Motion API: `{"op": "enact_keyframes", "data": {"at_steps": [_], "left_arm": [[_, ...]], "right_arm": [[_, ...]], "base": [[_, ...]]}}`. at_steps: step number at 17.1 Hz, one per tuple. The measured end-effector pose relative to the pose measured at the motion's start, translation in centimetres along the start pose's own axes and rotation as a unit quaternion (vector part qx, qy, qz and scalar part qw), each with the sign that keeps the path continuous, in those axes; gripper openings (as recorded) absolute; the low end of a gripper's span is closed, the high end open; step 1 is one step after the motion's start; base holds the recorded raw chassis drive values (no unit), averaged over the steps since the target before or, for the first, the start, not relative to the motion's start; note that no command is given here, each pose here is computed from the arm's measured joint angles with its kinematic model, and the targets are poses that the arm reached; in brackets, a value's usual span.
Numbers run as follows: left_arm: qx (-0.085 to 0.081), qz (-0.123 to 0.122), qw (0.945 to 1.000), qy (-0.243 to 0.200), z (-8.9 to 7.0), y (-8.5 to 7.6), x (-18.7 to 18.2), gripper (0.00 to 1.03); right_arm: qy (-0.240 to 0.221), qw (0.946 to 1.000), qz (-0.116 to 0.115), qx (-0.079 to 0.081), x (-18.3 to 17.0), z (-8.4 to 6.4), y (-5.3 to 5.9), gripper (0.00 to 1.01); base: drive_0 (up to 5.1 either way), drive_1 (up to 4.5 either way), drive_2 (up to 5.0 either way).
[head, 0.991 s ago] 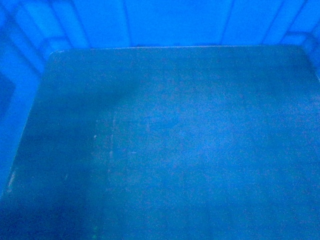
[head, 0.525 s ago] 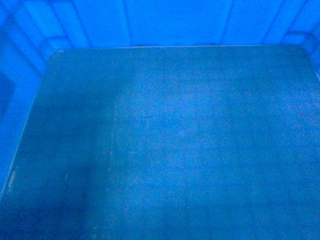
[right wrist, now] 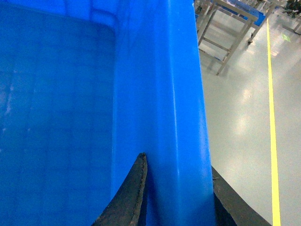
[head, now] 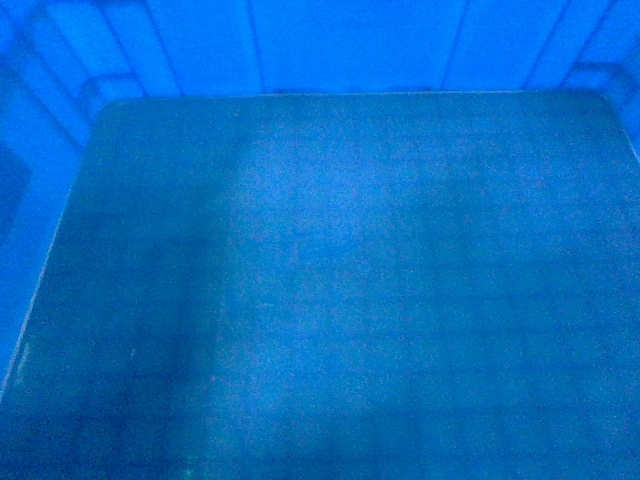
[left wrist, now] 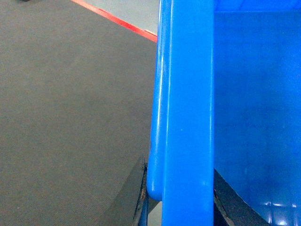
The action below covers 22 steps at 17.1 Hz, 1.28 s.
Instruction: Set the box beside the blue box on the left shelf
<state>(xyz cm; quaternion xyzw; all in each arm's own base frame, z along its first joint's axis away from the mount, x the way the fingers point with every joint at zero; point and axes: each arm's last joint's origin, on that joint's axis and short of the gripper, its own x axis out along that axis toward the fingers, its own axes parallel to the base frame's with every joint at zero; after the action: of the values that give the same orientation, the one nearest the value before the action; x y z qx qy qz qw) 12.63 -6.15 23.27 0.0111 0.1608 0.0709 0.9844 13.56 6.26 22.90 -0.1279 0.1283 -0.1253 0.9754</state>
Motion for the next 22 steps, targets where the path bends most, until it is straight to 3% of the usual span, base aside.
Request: {"op": "enact_keyframes", "data": {"at_steps": [22], "left_arm": [[0.0, 0.0, 1.0, 0.0, 0.0, 0.0, 0.0, 0.2]], "right_arm": [[0.0, 1.0, 0.0, -0.001, 0.0, -0.01, 0.0, 0.22]], "base": [[-1.6, -1.58, -1.6]]}}
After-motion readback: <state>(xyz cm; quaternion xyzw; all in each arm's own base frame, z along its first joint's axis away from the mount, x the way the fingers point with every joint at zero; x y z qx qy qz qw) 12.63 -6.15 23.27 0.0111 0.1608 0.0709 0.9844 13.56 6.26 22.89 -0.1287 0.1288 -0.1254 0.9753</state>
